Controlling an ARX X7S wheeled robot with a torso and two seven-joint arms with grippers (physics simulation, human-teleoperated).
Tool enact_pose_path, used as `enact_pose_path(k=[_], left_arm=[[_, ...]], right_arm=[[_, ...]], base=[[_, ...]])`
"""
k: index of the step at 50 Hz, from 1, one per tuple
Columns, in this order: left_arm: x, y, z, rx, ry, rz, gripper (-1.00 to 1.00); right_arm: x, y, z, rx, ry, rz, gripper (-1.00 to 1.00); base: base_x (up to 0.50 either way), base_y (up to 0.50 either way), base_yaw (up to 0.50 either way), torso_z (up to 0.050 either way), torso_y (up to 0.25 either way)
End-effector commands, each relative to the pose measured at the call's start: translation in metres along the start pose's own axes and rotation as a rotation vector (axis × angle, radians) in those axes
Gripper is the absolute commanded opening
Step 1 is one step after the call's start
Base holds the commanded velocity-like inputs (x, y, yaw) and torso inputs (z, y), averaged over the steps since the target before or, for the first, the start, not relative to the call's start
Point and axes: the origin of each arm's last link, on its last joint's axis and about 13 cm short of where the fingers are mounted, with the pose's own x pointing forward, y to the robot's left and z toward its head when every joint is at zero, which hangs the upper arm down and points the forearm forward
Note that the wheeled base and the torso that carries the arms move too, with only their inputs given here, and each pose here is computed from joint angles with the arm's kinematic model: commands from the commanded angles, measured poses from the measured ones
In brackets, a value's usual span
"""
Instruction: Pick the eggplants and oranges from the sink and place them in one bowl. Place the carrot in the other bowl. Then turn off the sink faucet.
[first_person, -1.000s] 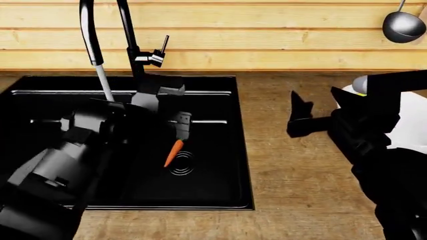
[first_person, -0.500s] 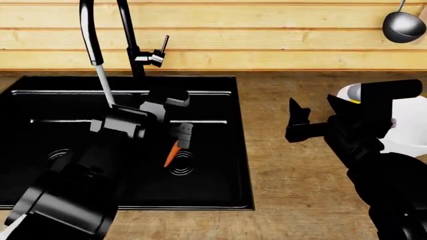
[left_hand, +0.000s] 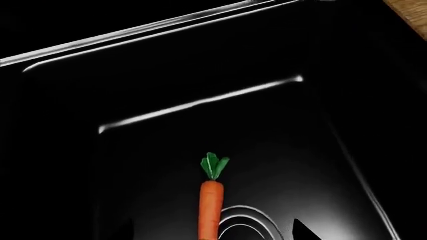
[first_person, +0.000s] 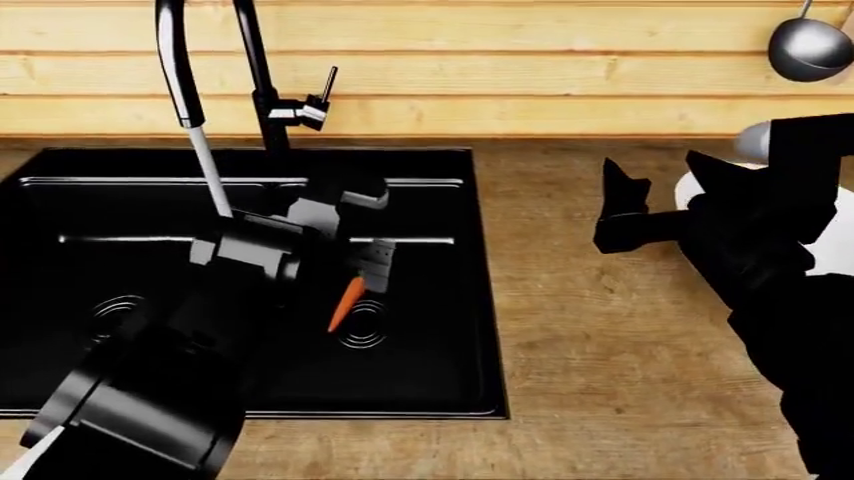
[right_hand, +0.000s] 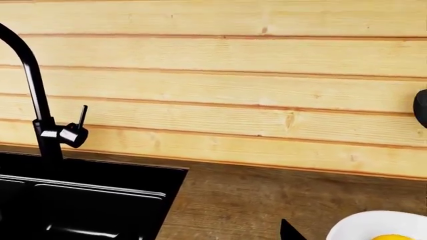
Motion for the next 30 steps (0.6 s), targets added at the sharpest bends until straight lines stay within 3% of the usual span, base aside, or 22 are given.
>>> enact_pose_path(k=[1, 24, 30], left_arm=[[0.003, -0.002, -0.004, -0.007, 0.004, -0.023, 1.0], [-0.001, 0.0, 0.004, 0.024, -0.011, -0.016, 1.0], [-0.004, 0.005, 0.008, 0.021, -0.021, 0.001, 1.0]], right_arm=[[0.0, -0.002, 0.014, -0.018, -0.021, 0.001, 1.0], [-0.005, -0.001, 0.013, -0.01, -0.016, -0.004, 1.0], [-0.011, -0.004, 0.049, -0.028, -0.024, -0.008, 1.0]], base=[[0.0, 0.0, 0.0, 0.009, -0.08], [0.0, 0.0, 0.0, 0.018, -0.155], [0.0, 0.0, 0.0, 0.02, -0.167]])
